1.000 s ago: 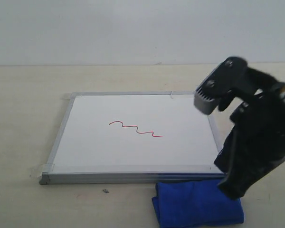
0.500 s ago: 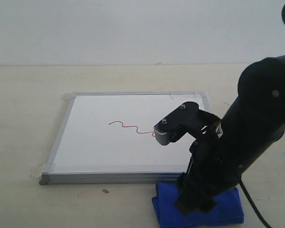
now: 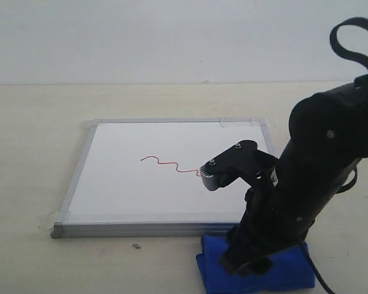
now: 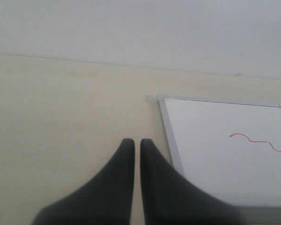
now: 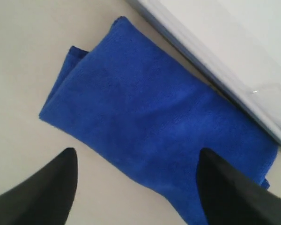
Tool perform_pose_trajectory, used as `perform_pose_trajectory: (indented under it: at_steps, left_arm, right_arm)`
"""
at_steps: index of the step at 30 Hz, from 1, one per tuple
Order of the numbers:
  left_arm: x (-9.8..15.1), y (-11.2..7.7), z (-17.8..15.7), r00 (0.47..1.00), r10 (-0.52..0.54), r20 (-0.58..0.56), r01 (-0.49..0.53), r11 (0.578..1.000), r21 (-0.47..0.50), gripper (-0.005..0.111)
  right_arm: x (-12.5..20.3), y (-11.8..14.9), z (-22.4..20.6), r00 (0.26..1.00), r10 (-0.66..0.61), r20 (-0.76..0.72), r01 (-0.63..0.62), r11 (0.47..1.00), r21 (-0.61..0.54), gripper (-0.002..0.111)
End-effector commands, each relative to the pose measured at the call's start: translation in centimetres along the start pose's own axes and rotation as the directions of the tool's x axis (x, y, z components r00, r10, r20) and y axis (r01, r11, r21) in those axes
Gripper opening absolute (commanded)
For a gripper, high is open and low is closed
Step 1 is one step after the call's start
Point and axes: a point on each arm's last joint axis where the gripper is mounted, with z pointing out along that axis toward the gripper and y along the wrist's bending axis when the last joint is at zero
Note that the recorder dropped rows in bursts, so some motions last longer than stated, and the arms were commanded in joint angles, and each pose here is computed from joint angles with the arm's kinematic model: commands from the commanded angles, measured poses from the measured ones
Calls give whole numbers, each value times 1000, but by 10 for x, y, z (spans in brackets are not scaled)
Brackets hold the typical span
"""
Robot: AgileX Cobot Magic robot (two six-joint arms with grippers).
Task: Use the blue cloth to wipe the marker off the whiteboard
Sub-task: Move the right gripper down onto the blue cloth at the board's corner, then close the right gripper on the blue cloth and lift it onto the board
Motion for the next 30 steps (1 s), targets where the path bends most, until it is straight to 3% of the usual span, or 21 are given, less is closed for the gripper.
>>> perform_pose_trajectory:
  at_steps: [1, 20, 21, 23, 24, 26, 30]
  left_arm:
    - [1, 0, 0, 1000, -3, 3, 3, 1000, 0, 4]
    - [1, 0, 0, 1000, -3, 3, 3, 1000, 0, 4]
    - [1, 0, 0, 1000, -3, 3, 3, 1000, 0, 4]
    - [1, 0, 0, 1000, -3, 3, 3, 1000, 0, 4]
    - [1, 0, 0, 1000, -3, 3, 3, 1000, 0, 4]
    - [1, 0, 0, 1000, -3, 3, 3, 1000, 0, 4]
    - [1, 0, 0, 1000, -3, 3, 3, 1000, 0, 4]
  right_arm:
    - [-2, -5, 6, 999, 33, -14, -32, 999, 42, 62]
    - [-2, -9, 64, 983, 94, -160, -88, 995, 43, 61]
    - [-2, -9, 64, 982, 94, -162, -88, 995, 42, 58]
    - [-2, -9, 64, 982, 94, -164, -88, 995, 42, 40]
    - [-2, -9, 64, 982, 94, -164, -88, 995, 42, 23]
    - [-2, -9, 64, 982, 92, -164, -86, 995, 42, 0]
    - [-4, -8, 56, 977, 91, -195, -86, 996, 38, 0]
